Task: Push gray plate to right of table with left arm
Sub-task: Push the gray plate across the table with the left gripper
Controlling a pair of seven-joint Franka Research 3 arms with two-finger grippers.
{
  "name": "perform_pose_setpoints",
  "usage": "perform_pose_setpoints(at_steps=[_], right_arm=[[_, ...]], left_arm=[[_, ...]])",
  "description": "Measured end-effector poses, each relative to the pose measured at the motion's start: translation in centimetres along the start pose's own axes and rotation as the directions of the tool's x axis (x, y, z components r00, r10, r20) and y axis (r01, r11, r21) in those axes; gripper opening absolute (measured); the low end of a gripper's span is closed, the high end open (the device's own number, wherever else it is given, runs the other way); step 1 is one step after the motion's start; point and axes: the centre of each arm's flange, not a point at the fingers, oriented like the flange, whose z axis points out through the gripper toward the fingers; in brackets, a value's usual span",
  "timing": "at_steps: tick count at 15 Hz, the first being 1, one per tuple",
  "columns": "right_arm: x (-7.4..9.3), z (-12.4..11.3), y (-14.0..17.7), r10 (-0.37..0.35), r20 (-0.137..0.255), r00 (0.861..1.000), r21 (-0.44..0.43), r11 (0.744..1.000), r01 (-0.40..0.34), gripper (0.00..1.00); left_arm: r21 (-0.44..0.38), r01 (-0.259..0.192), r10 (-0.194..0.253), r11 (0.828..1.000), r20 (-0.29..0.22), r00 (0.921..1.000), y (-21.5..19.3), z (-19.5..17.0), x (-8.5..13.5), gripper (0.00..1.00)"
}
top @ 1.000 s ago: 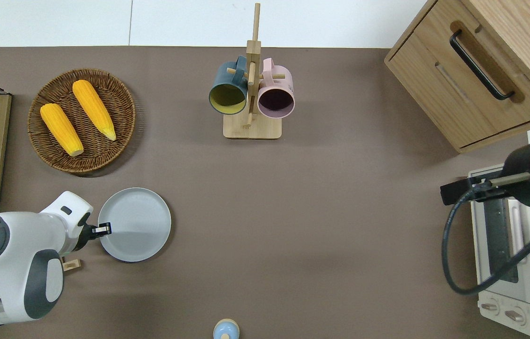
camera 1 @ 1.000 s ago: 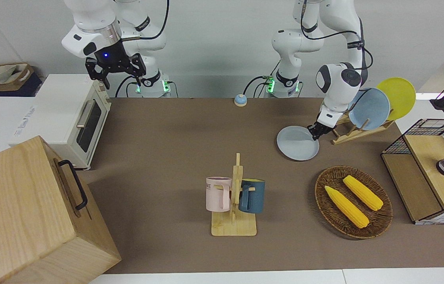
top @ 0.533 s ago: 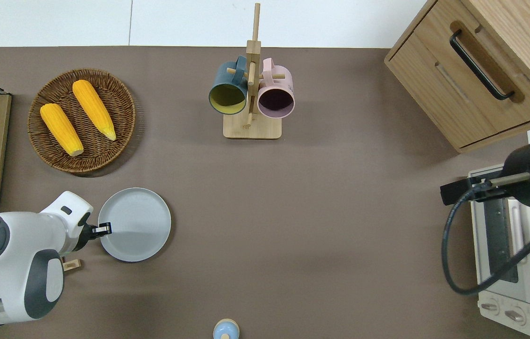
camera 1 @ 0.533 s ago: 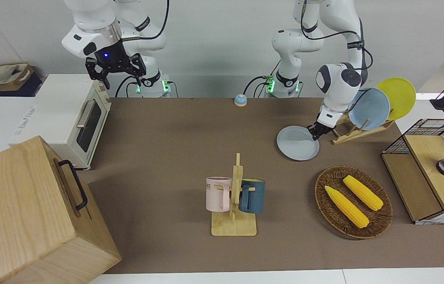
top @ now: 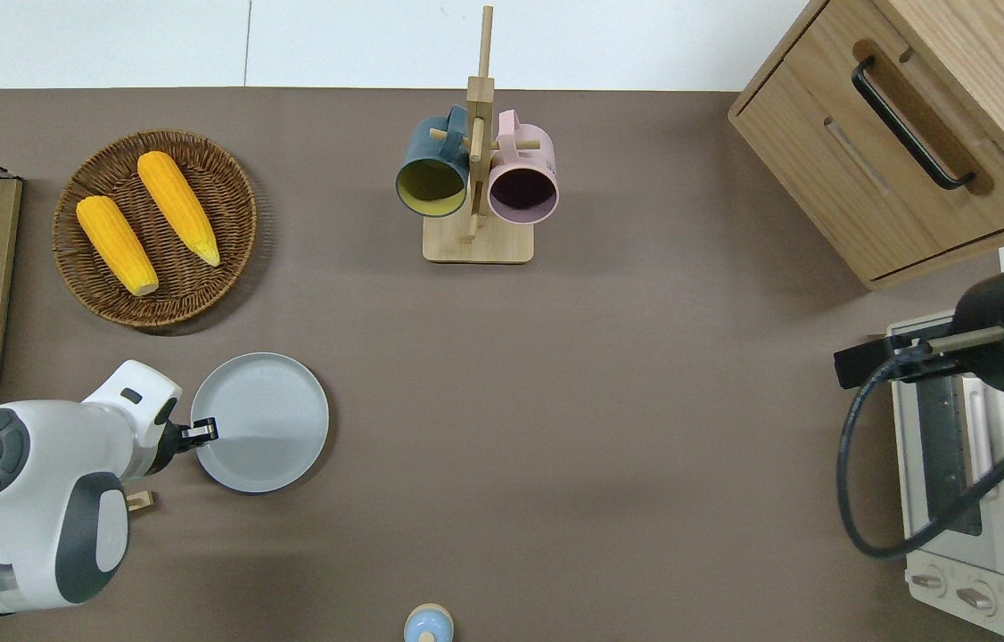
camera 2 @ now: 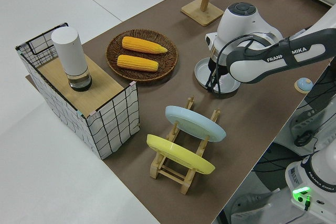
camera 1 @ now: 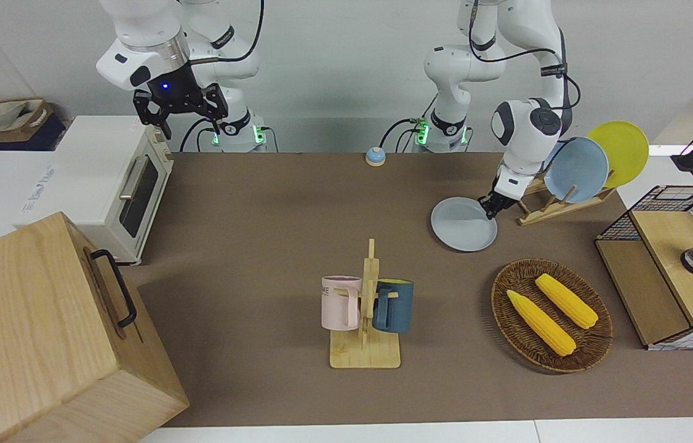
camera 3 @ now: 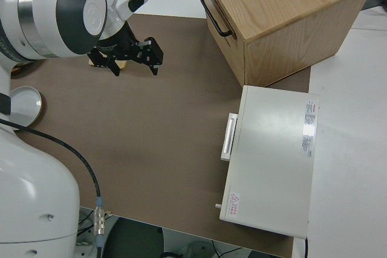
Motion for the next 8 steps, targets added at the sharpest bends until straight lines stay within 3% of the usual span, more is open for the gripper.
perform_pose_setpoints(at_steps=[8], right_arm=[[0.0, 0.0, 0.0, 0.000, 0.000, 1.000, 0.000, 1.000, 0.000, 0.99]], left_arm=[[0.002, 0.065, -0.065, 0.998, 0.000, 0.9979, 7.0, 0.5, -1.8, 0.03]])
